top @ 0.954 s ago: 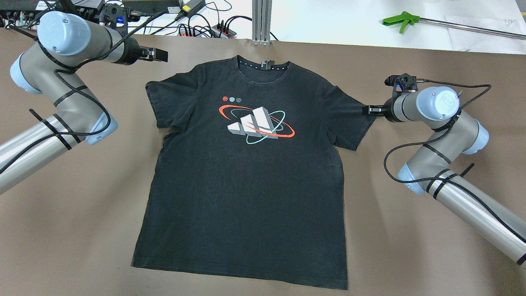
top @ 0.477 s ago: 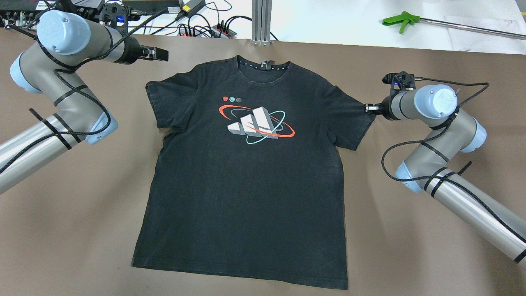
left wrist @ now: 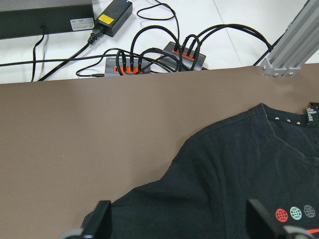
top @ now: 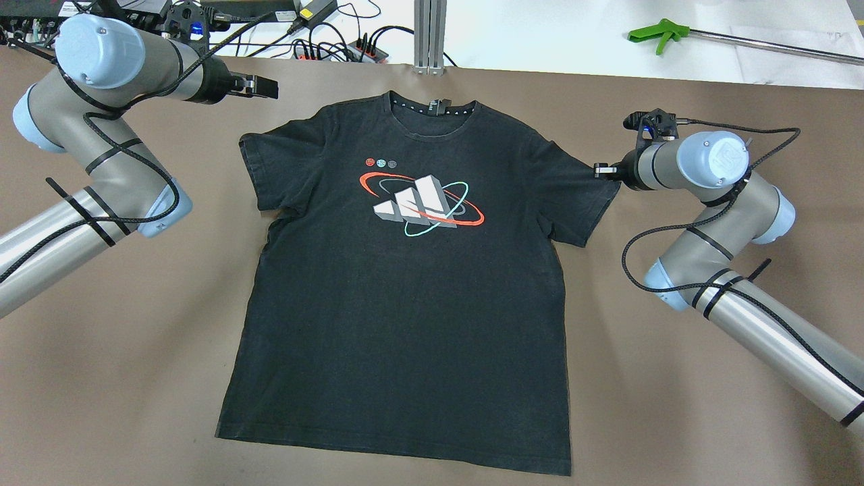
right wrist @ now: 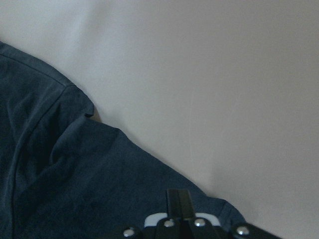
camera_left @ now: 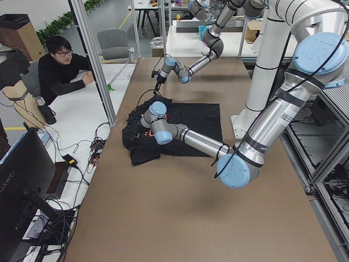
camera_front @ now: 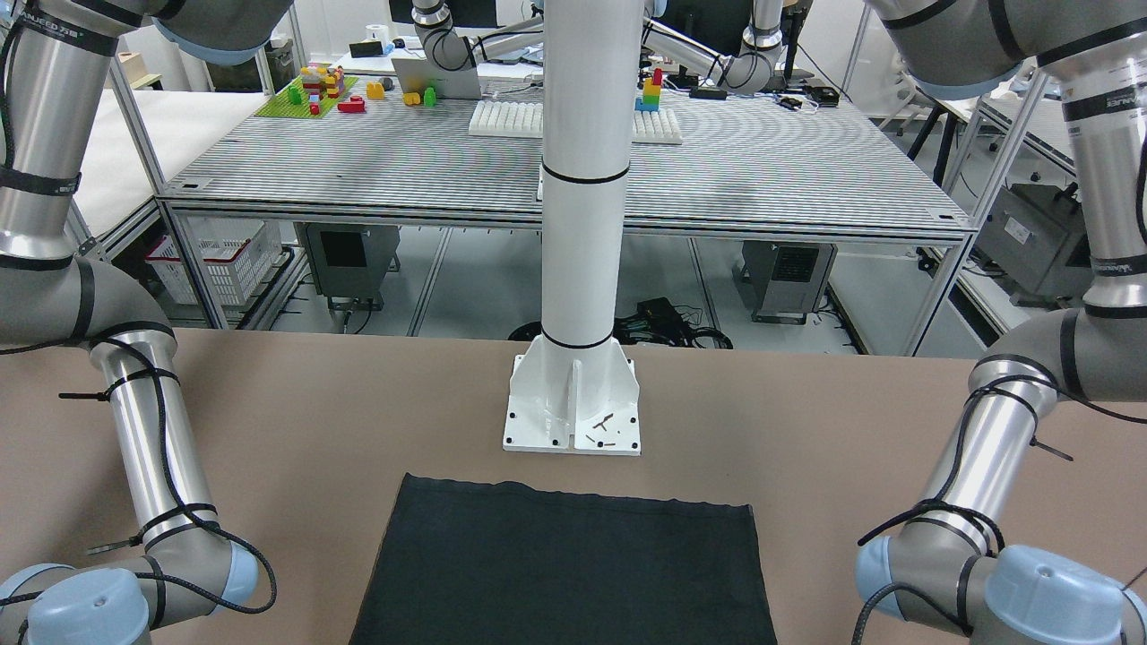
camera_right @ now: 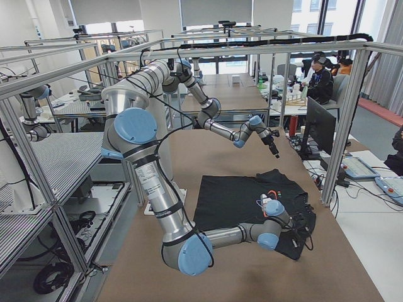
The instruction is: Fold clothes
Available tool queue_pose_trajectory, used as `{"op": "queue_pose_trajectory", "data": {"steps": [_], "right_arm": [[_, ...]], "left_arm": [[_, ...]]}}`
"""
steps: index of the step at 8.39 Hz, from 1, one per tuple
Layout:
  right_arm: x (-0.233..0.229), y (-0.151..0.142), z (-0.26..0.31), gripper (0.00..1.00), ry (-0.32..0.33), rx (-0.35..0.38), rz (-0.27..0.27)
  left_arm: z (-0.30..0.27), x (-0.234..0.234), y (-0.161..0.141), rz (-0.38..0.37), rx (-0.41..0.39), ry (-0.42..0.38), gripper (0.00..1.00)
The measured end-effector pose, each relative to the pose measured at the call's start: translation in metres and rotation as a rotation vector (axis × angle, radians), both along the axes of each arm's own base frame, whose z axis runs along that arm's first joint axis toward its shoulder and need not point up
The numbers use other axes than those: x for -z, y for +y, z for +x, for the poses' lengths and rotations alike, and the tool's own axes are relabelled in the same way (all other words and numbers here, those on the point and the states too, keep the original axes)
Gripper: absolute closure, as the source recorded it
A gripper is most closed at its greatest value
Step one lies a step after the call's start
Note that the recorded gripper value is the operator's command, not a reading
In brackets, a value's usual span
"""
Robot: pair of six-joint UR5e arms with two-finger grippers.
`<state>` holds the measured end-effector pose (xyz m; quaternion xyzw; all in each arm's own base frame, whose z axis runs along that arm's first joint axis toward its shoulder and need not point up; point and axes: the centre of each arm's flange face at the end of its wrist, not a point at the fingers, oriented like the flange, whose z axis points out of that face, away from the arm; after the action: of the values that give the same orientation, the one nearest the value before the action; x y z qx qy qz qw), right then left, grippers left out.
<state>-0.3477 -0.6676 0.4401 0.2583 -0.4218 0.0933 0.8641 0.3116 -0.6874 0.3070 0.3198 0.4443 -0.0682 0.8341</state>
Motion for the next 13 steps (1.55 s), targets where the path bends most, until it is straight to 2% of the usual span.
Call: {"op": "queue_pose_trajectory", "data": {"steps": [1,3,4,6,9,10,12,13], "right_arm": [[0.0,0.001,0.001,0.47,0.002,0.001,0.003],[-0.018,0.005,0.008,0.43,0.035,0.013,0.006],[-0.03,0.007,0.015,0.35,0.064,0.026,0.015],[-0.042,0.01,0.019,0.27,0.089,0.042,0.023],[-0.049,0.01,0.011,0.28,0.109,0.031,0.018],[-0.053,0.011,0.004,0.34,0.125,0.023,0.017],[-0.058,0.014,-0.006,1.0,0.138,0.012,0.012],[-0.057,0.014,-0.009,1.0,0.132,0.005,0.005]], "left_arm": [[0.001,-0.001,0.0,-0.001,0.001,-0.001,0.05],[0.001,0.0,-0.001,-0.004,0.005,0.001,0.05],[0.001,0.001,-0.001,-0.005,0.007,0.003,0.05],[0.0,0.001,0.0,-0.004,0.009,0.005,0.05],[-0.001,-0.001,0.001,-0.004,0.012,0.006,0.05],[-0.001,-0.001,0.001,-0.004,0.012,0.006,0.05],[-0.001,0.0,0.001,-0.003,0.011,0.007,0.05],[-0.001,0.001,0.001,-0.001,0.011,0.008,0.05]]}}
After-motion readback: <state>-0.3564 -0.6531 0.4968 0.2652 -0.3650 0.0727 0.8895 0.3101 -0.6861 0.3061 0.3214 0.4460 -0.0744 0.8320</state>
